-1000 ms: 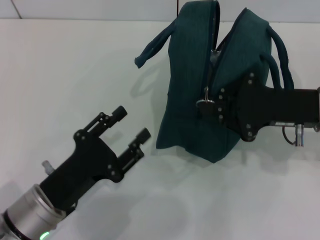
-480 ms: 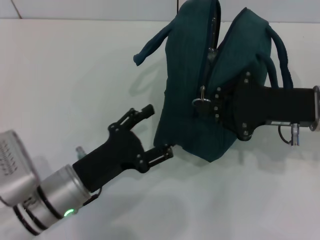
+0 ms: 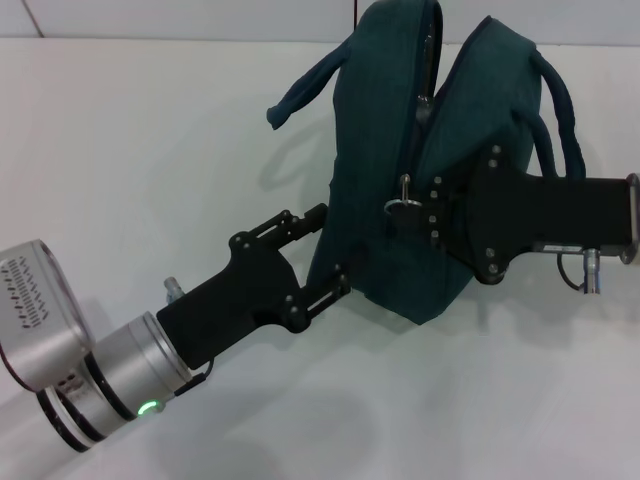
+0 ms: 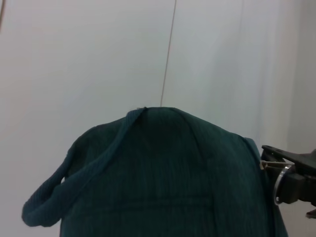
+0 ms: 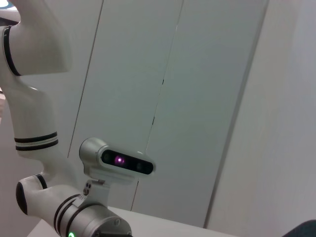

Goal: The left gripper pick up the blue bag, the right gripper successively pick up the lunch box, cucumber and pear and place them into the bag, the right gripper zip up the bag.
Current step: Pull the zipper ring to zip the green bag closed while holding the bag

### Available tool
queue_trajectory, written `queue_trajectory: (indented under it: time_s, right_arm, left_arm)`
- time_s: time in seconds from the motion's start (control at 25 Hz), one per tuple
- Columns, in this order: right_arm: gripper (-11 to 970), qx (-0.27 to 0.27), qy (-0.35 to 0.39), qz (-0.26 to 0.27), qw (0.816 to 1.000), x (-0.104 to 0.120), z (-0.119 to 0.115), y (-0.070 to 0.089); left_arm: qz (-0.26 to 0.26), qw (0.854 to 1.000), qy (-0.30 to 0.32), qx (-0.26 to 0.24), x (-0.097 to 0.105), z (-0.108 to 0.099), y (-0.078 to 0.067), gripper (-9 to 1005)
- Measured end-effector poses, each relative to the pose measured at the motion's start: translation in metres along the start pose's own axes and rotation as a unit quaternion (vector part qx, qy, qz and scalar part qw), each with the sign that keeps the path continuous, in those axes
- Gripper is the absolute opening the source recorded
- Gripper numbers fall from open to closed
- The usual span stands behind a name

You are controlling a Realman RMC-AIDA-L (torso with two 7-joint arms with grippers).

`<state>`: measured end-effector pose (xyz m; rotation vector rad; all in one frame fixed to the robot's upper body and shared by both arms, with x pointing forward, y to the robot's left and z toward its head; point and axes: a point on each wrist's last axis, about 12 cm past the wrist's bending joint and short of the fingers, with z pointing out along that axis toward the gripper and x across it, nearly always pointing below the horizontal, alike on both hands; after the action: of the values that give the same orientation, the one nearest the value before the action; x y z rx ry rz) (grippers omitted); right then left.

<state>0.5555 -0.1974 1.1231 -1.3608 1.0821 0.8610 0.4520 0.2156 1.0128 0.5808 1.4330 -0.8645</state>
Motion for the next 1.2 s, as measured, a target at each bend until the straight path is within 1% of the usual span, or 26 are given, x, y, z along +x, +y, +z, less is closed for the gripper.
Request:
queue_trajectory:
  time_s: [0.04, 0.28, 0.48, 0.72, 0.84, 0.88, 1.0, 1.2]
  right_arm:
    - [5, 0.000, 0.000, 0.000, 1.000, 0.000, 0.000, 0.000]
    - [4, 0.020, -0.017, 0.008, 1.000, -0.001, -0.003, 0.000]
    - [4, 0.031, -0.026, 0.021, 0.999, 0.001, -0.004, 0.001]
    - [4, 0.055, -0.044, 0.021, 0.997, 0.002, -0.007, 0.001]
    - [5, 0.083, -0.067, 0.028, 0.994, 0.000, -0.009, -0.002]
    - [5, 0.102, -0.082, 0.031, 0.991, -0.001, -0.011, -0.004]
    - [5, 0.113, -0.092, 0.032, 0.989, -0.002, -0.012, -0.006]
    - [5, 0.119, -0.097, 0.032, 0.988, -0.003, -0.013, -0.007]
  left_arm:
    - [0.001, 1.000, 0.000, -0.001, 0.000, 0.000, 0.000, 655]
    - [0.017, 1.000, 0.012, -0.002, 0.001, 0.008, 0.004, 527]
    - [0.031, 0.999, 0.013, 0.005, 0.001, 0.012, 0.002, 420]
    - [0.046, 0.999, 0.015, 0.017, 0.000, 0.016, 0.001, 224]
    - [0.050, 0.998, 0.024, 0.026, 0.001, 0.019, 0.001, 175]
    - [0.050, 0.998, 0.025, 0.027, 0.001, 0.019, 0.001, 159]
    - [0.052, 0.998, 0.027, 0.027, 0.002, 0.021, 0.001, 98]
    - [0.054, 0.998, 0.027, 0.029, 0.001, 0.021, 0.002, 67]
